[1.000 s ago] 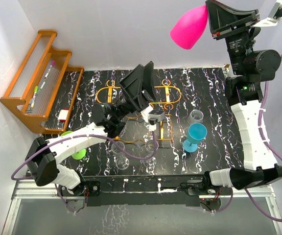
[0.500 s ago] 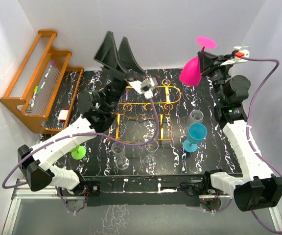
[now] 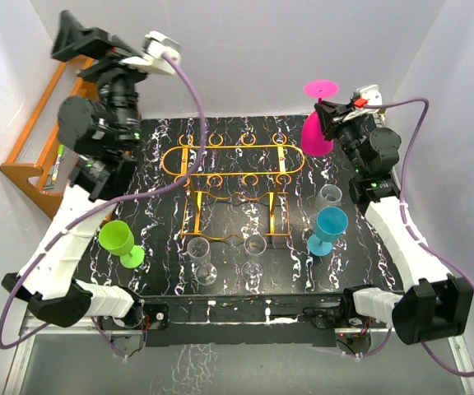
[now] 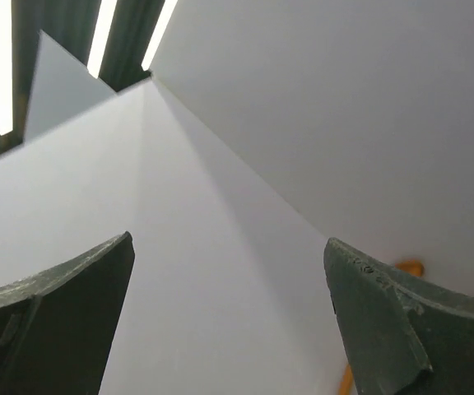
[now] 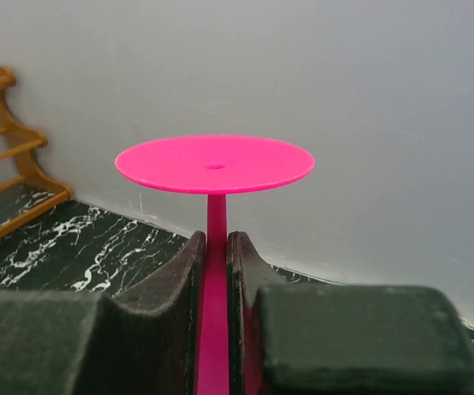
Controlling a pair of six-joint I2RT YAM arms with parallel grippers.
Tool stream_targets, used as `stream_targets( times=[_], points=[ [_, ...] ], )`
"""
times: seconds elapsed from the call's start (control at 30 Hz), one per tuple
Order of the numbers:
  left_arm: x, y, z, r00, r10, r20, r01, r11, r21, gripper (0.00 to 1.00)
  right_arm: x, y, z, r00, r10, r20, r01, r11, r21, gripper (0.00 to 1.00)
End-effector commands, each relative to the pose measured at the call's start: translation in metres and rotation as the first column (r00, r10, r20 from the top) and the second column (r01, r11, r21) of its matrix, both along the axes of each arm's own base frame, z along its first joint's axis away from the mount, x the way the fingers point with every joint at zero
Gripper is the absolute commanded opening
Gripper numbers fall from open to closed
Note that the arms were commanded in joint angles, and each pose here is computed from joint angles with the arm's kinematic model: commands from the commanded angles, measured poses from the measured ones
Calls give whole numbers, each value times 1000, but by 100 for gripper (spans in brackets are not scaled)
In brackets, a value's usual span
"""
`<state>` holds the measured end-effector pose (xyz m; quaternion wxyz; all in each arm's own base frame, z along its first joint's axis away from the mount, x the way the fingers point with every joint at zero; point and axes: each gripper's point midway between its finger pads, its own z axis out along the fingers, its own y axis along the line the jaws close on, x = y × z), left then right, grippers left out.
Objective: Place the wine glass upside down on the wine glass rack
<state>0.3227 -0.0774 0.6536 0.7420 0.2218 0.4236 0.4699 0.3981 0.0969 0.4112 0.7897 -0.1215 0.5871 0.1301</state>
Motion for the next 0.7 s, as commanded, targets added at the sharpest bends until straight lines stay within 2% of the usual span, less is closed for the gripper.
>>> stream_targets(
  times=[0.0, 0.17, 0.37, 0.53, 0.67],
  points=[
    [-17, 68, -26, 986, 35, -164, -81, 957, -280, 97, 13, 8, 28, 991, 81, 107, -75, 995, -59, 8],
    [-22, 111, -60, 957, 40, -287, -161, 896, -415, 97, 43, 18, 13, 972, 222, 72, -216, 973, -76, 8],
    [-33, 132, -100, 926, 29, -376, -212, 865, -455, 97, 58, -28, 0, 962, 247, 116, -263, 952, 155, 8],
    [-33, 147, -130, 903, 29, -428, -258, 833, -489, 97, 51, -25, -1, 940, 284, 187, -312, 939, 143, 8],
    [-30, 154, -144, 892, 20, -452, -282, 807, -519, 97, 50, -33, 5, 943, 245, 226, -299, 922, 248, 8]
  ],
)
